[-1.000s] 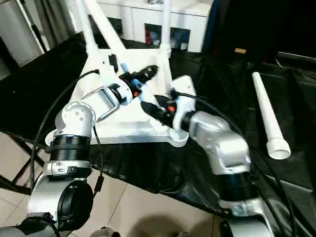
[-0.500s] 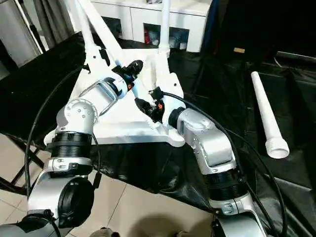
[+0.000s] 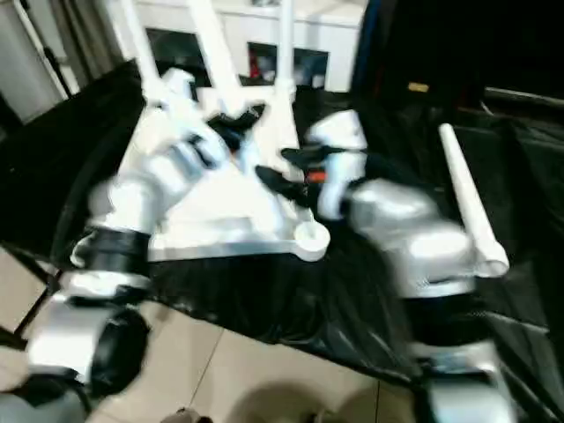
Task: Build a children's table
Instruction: Pick table leg
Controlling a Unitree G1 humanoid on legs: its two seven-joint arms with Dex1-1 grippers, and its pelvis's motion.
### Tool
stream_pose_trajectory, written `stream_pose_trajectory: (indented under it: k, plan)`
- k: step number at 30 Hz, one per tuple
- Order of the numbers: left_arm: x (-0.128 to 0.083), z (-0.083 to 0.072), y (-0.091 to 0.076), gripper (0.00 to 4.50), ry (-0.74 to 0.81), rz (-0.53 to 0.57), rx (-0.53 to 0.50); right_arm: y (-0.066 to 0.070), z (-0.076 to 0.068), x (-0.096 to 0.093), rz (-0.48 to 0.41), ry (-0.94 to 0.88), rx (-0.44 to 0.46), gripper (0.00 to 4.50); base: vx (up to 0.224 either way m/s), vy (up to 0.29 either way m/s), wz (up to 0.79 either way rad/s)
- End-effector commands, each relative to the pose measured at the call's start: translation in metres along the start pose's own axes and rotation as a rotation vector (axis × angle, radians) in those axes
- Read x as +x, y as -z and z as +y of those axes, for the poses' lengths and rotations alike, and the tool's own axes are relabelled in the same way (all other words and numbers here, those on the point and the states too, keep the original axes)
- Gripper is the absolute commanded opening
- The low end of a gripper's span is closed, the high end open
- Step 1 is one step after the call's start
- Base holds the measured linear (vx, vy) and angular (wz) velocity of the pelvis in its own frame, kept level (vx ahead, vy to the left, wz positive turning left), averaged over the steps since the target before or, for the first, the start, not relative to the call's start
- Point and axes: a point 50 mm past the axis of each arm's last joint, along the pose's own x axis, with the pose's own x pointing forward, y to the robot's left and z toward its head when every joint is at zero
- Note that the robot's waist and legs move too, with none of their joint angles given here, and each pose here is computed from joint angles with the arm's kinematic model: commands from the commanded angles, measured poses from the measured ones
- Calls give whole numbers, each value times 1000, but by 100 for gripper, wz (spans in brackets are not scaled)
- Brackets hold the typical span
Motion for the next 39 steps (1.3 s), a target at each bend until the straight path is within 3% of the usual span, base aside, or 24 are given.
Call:
stream_pose_trajectory:
  k: [1,4,7,15,39]
  plan:
    - [2,-15,-4,188,164,43,7,-1,2,-6,14,-111,36,345,0,0,0]
    - [-1,-20,-6,188,265,76,15,0,3,-11,37,-188,66,345,0,0,0]
    - [-6,-35,-5,188,459,116,15,2,6,-10,45,-255,109,345,0,0,0]
    - [-11,-49,-3,188,649,148,7,5,9,-12,79,-370,145,345,0,0,0]
    - [-7,-59,5,188,743,183,4,5,18,-3,64,-478,195,345,0,0,0]
